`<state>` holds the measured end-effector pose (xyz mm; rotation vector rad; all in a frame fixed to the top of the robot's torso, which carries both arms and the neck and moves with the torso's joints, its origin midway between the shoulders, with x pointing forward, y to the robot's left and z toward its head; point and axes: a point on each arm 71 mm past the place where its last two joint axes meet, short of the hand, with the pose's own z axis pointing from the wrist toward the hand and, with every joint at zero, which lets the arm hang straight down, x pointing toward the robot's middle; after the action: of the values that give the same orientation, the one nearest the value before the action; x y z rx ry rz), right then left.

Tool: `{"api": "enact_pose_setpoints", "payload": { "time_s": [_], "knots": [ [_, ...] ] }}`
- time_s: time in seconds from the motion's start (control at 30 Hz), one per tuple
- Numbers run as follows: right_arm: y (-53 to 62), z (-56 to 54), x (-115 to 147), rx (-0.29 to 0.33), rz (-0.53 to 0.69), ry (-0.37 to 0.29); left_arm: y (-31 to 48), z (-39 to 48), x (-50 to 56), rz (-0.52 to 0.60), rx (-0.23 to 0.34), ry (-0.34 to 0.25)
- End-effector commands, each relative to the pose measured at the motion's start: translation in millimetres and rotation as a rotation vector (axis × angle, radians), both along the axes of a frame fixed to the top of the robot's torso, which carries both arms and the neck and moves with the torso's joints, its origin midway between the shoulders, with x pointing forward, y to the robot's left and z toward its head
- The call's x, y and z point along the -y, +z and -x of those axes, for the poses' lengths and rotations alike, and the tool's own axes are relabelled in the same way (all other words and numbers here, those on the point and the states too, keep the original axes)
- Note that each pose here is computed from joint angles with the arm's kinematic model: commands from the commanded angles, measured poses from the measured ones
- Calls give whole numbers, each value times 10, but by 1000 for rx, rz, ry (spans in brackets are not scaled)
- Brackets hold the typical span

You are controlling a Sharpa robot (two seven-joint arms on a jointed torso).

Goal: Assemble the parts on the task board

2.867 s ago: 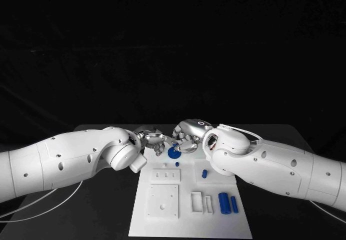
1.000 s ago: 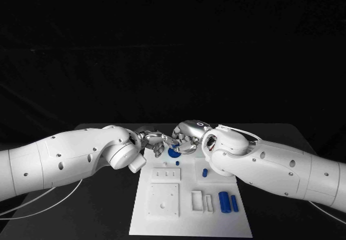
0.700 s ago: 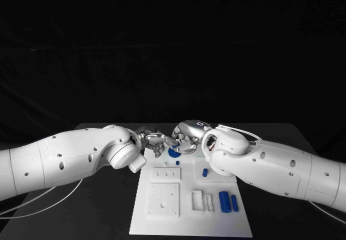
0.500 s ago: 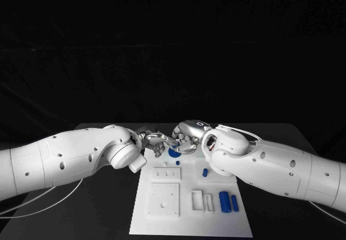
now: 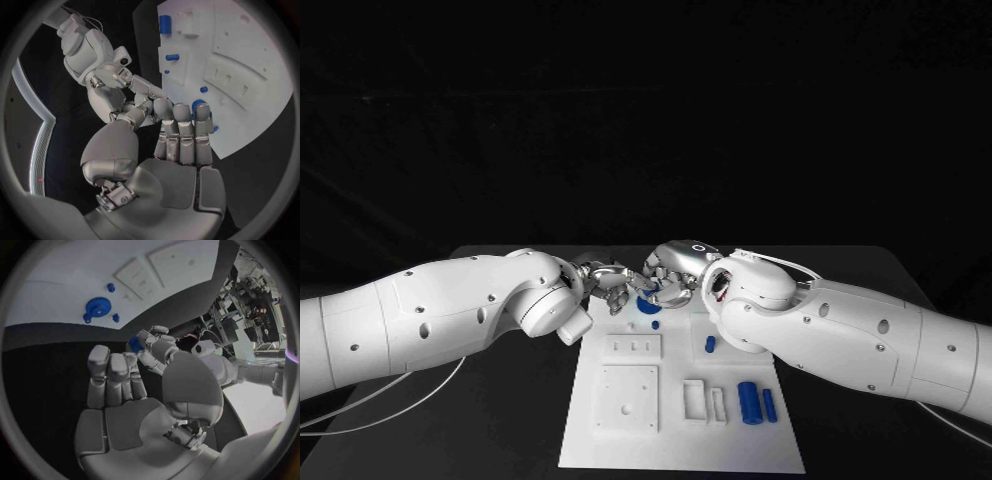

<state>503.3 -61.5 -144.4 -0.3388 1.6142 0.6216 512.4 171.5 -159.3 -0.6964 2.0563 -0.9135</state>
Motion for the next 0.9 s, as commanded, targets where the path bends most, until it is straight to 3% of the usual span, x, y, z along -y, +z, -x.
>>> {"api": "enact_pose_setpoints", "payload": {
  "time_s": [0.03,0.9],
  "knots": [
    [-15,20,-26,-3,17,15,25,16,60,13,6,-35],
    [-35,-3,-8,-8,22,8,35,14,65,1,29,-40]
  ]
}}
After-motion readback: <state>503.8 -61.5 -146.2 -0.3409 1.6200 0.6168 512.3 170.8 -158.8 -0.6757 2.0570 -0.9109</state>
